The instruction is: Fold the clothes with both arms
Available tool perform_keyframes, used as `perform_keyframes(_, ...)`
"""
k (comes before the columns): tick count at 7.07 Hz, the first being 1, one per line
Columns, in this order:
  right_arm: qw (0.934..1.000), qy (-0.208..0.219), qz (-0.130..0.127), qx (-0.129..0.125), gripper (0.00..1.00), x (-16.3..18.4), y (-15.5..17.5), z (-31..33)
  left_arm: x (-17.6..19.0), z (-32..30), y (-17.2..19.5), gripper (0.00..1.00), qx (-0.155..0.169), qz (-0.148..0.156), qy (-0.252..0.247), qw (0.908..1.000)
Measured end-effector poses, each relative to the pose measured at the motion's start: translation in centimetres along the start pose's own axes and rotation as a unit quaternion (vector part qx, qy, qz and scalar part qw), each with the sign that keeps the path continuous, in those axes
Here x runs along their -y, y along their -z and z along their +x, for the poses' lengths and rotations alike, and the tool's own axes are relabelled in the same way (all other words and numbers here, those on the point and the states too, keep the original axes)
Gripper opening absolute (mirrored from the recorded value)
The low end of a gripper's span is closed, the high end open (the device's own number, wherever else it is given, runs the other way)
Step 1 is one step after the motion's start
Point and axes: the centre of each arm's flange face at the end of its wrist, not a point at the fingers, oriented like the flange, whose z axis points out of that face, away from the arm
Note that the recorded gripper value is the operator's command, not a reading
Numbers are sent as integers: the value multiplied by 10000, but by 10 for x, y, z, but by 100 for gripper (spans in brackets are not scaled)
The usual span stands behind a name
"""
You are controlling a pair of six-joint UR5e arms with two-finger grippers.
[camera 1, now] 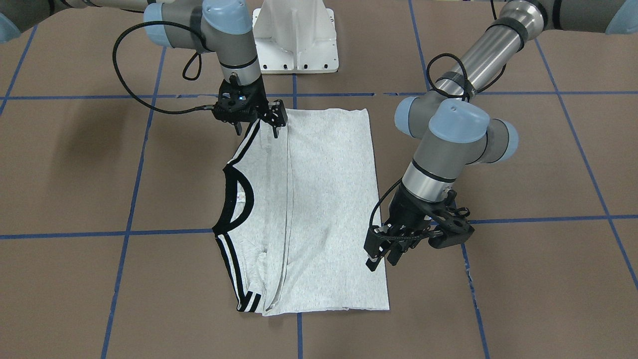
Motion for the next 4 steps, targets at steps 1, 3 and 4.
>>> perform_keyframes(1, 9982, 500, -218, -237, 100, -12, -13, -14, 2, -10, 11, 61, -29, -45, 7, 10000)
perform_keyframes(3, 9872, 1215, -746, -719, 100, -17, -27, -57, 2, -20, 22, 61, -57, -110, 10, 9999)
perform_keyframes(4, 9837, 1324, -862, -862, 100, -16, -32, -74, 1, -22, 26, 61, -78, -113, 6, 9999)
